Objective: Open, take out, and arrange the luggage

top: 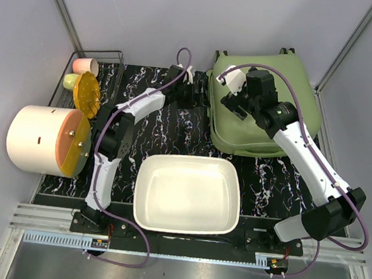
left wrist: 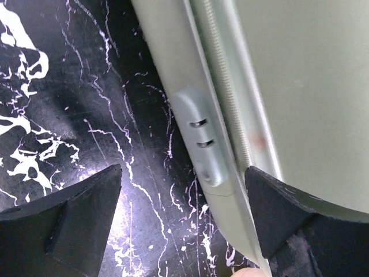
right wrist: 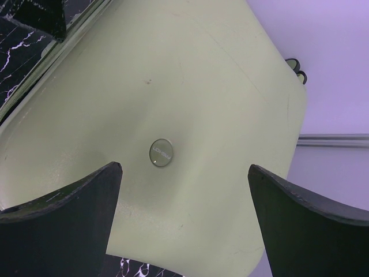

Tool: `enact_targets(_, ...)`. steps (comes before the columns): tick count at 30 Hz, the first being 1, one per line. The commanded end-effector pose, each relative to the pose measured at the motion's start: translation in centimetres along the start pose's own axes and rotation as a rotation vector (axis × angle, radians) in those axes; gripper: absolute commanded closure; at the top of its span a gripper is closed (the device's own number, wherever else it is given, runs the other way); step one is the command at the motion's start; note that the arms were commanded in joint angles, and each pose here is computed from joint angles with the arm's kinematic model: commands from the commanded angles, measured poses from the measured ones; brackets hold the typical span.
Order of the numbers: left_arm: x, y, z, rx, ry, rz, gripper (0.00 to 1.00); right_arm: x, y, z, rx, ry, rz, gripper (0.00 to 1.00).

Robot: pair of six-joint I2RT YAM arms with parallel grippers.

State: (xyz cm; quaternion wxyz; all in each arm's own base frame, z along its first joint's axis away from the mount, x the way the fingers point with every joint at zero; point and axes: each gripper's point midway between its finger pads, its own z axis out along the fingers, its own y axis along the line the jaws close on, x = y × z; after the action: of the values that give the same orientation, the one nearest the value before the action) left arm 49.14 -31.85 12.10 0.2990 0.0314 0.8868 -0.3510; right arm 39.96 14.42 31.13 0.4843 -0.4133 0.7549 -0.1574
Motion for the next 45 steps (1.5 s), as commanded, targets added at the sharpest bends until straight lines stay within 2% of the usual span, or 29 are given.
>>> enact_targets(1, -1.7, -1.0, 0.2, 0.027, -0.039, 0.018, 0.08, -1.2, -0.8, -0.3, 0.022, -0.041, 0.033, 0.00)
enact_targets(6, -1.8, -1.1, 0.3, 0.027, -0.035, 0.008, 0.09, -1.1, -0.7, -0.3, 0.019, -0.040, 0.034, 0.00)
enact_targets(14, -3.0, -2.8, -2.4, 0.028, -0.069, 0.006, 0.09, -0.9, -0.7, -0.4, 0.021, -0.038, 0.033, 0.00)
enact_targets(19, -3.0, -3.1, -2.7, 0.027, -0.069, -0.007, 0.10, -0.8, -0.6, -0.2, 0.018, -0.035, 0.034, 0.00)
enact_targets(33, -2.3, -4.0, -1.6, 0.073, -0.032, -0.007, 0.10, -1.0, -0.4, 0.1, 0.012, -0.034, 0.035, 0.00)
enact_targets(45, 0.0, -1.8, 1.5, 0.038, 0.028, -0.075, 0.11, -1.0, -0.4, 0.2, 0.012, -0.032, 0.038, 0.00)
